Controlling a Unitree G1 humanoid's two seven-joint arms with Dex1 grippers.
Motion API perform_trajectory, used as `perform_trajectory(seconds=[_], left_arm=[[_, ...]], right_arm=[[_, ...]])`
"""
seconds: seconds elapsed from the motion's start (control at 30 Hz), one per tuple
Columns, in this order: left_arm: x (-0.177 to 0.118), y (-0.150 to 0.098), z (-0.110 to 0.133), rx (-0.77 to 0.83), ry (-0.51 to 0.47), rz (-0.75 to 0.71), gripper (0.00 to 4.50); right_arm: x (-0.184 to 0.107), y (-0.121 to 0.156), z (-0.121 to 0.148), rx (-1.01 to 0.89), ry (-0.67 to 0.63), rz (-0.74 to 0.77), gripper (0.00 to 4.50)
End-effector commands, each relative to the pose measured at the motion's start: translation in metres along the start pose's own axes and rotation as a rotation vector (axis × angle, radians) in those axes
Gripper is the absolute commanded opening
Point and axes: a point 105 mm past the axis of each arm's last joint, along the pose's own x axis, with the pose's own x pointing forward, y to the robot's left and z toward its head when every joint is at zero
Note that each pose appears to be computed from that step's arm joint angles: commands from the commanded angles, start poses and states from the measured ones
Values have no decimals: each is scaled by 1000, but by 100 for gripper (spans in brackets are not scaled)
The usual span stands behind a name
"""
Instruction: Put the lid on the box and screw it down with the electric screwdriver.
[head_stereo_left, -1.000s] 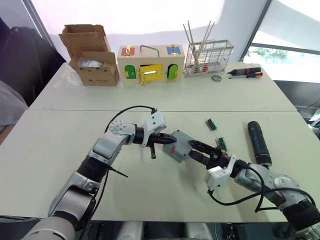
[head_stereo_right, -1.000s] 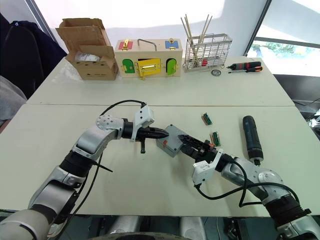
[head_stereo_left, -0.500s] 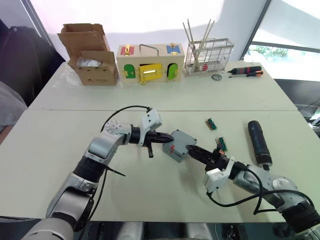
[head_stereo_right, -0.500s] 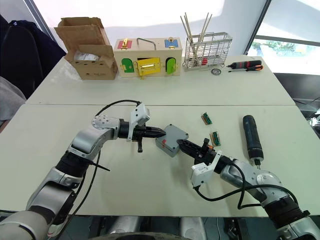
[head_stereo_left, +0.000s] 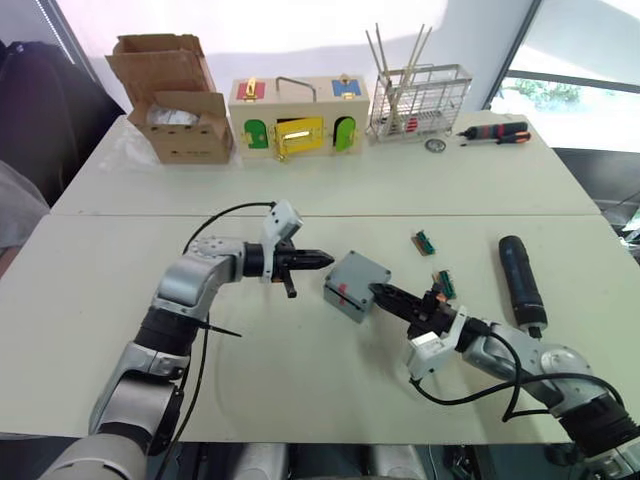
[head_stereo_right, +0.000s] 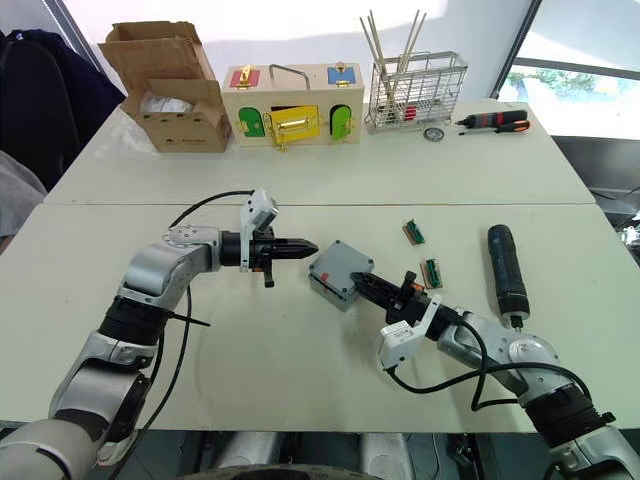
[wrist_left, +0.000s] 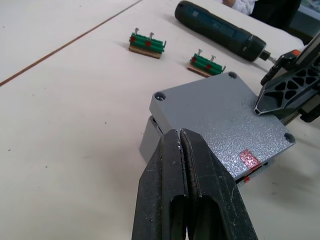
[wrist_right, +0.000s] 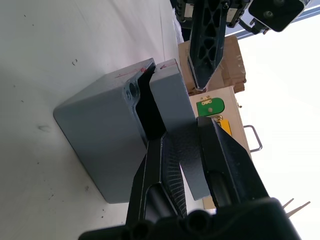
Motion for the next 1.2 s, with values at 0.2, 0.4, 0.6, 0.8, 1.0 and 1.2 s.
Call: perform_trajectory(seconds=[0.2,0.4,0.6,0.8,1.0,1.2], left_arm=[[0,-2,17,48,-43,-5,0],[4,-2,14,62,-28,-6,0],[6,-4,12,68,-22,-13,0],[12,-10,0,120,47,-41,0],[20,-8,-28,170,174,-46,0],[21,-4,-50,164,254,-46,0]], right_arm=[[3,13,5,47,-30,66,15],[3,15,9,71,-68,78,15],[3,16,7,84,-65,86,15],[-1,22,9,110,-64,121,15],[-2,26,13,122,-72,138,15],[-4,27,12,135,-60,143,251]])
